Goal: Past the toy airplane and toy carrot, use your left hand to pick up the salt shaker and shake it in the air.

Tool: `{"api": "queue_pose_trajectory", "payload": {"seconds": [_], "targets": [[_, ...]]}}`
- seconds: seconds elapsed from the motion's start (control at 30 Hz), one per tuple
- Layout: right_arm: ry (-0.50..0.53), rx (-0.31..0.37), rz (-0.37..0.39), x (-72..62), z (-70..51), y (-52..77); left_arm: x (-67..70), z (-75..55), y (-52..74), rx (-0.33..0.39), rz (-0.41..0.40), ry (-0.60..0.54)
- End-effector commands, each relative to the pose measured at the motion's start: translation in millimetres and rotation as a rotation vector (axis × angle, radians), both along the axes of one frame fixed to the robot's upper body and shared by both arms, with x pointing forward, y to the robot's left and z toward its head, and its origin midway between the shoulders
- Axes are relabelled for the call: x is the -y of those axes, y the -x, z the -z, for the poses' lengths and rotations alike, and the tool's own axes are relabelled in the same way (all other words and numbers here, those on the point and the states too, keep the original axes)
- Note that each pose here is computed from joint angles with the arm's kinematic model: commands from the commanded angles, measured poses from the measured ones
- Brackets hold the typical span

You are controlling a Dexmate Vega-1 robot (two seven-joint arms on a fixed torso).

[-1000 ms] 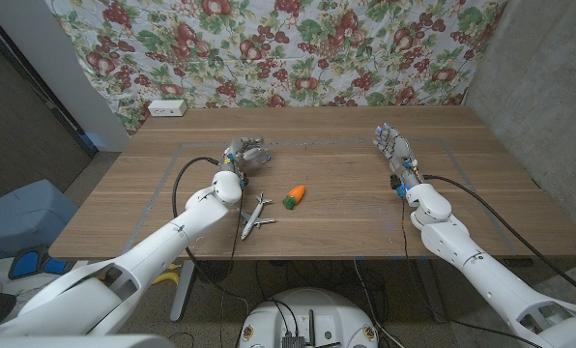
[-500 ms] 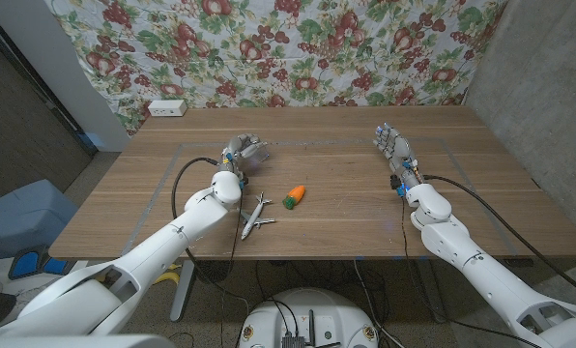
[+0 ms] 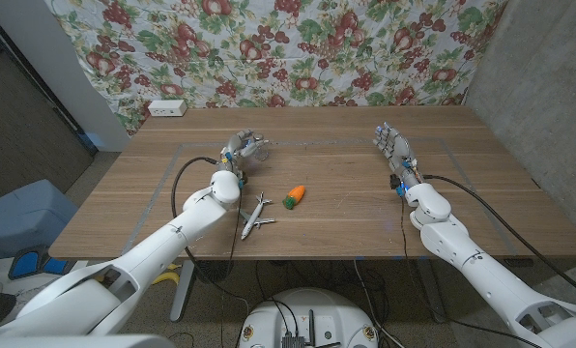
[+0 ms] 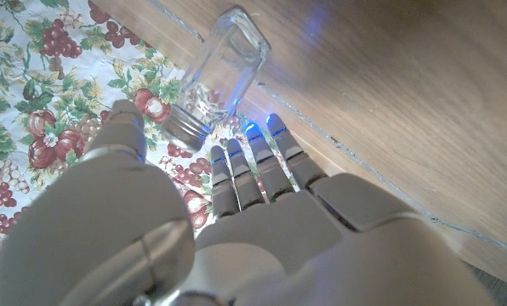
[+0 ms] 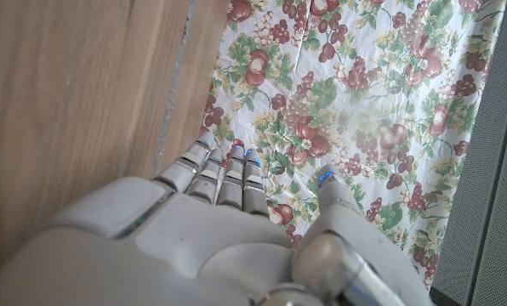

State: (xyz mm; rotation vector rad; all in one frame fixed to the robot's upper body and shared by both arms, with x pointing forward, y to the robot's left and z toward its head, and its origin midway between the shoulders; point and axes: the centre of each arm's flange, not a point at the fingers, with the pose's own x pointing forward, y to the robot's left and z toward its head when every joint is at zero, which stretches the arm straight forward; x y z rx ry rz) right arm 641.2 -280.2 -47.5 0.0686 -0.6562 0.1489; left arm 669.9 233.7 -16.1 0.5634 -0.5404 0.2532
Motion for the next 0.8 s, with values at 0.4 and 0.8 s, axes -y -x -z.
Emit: {"api": "queue_pose_trajectory", "payload": {"seconds": [0.4, 0.8], "targets": [[-0.003, 0.003, -0.003, -2.3, 0.0, 0.9, -3.7, -11.3, 20.0, 0.126, 0.206, 0.082], [0.001, 0.006, -0.006, -3.2, 0.7, 4.3, -8.0, -12.5, 24.7, 0.148, 0.360, 0.160]]}}
